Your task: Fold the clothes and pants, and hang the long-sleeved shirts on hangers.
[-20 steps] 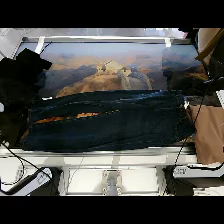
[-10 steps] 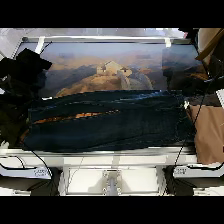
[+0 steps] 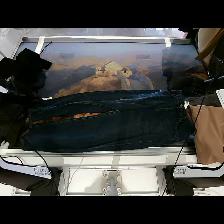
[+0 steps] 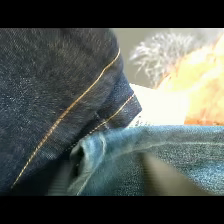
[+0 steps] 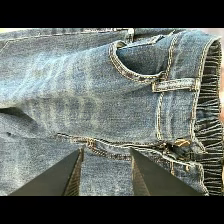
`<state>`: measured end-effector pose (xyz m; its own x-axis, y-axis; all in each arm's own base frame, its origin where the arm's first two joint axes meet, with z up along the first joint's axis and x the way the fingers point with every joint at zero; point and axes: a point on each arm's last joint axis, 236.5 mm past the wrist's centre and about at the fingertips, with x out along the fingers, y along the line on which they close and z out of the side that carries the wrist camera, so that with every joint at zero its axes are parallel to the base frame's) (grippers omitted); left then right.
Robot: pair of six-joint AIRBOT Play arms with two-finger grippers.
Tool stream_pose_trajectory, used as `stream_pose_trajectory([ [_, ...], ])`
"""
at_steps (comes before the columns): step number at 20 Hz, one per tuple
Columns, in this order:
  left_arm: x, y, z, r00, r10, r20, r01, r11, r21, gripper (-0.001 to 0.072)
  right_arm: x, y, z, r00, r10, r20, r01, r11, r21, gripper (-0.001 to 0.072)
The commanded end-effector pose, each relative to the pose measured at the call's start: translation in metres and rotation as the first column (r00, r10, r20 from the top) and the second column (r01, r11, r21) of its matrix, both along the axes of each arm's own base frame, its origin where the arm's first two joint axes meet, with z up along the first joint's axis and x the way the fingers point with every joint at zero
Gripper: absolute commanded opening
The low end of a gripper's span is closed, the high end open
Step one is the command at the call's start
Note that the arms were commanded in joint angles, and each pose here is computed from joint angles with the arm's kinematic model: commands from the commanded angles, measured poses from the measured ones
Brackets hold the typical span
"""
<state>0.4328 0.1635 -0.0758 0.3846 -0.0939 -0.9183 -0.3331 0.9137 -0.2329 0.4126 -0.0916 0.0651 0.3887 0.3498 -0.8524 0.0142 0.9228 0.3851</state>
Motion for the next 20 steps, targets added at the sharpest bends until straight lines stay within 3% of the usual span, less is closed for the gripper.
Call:
stream_pose_trajectory([
  [1, 0.002, -0.006, -0.003, 1.0, -0.016, -0.009, 0.015, 1.0, -0.021, 0.002, -0.001, 0.001, -0.001, 1.0, 0.002, -0.006, -0.002, 1.0, 0.005, 0.0358],
  [6, 0.042, 0.004, 0.06, 0.99, -0.038, 0.134, 0.031, 0.998, 0.056, 0.0017, 0.0, -0.002, -0.001, 1.0, -0.004, -0.003, 0.004, 1.0, -0.009, 0.0358],
  [11, 0.072, -0.004, 0.108, 0.968, -0.079, 0.238, 0.055, 0.993, 0.105, 0.0017, 0.021, -0.044, -0.027, 0.992, -0.127, 0.014, 0.127, 0.984, -0.123, 0.0359],
  [13, 0.074, -0.012, 0.108, 0.967, -0.096, 0.237, 0.073, 0.992, 0.106, 0.0017, 0.031, -0.054, -0.05, 0.984, -0.18, -0.007, 0.178, 0.977, -0.117, 0.0371],
  [14, 0.075, -0.013, 0.109, 0.966, -0.097, 0.241, 0.073, 0.992, 0.107, 0.0017, 0.037, -0.058, -0.063, 0.978, -0.209, -0.016, 0.206, 0.973, -0.103, 0.0456],
  [20, 0.078, -0.013, 0.11, 0.963, -0.097, 0.251, 0.07, 0.991, 0.114, 0.0017, 0.068, -0.048, -0.135, 0.97, -0.238, -0.048, 0.24, 0.97, 0.028, 0.0457],
])
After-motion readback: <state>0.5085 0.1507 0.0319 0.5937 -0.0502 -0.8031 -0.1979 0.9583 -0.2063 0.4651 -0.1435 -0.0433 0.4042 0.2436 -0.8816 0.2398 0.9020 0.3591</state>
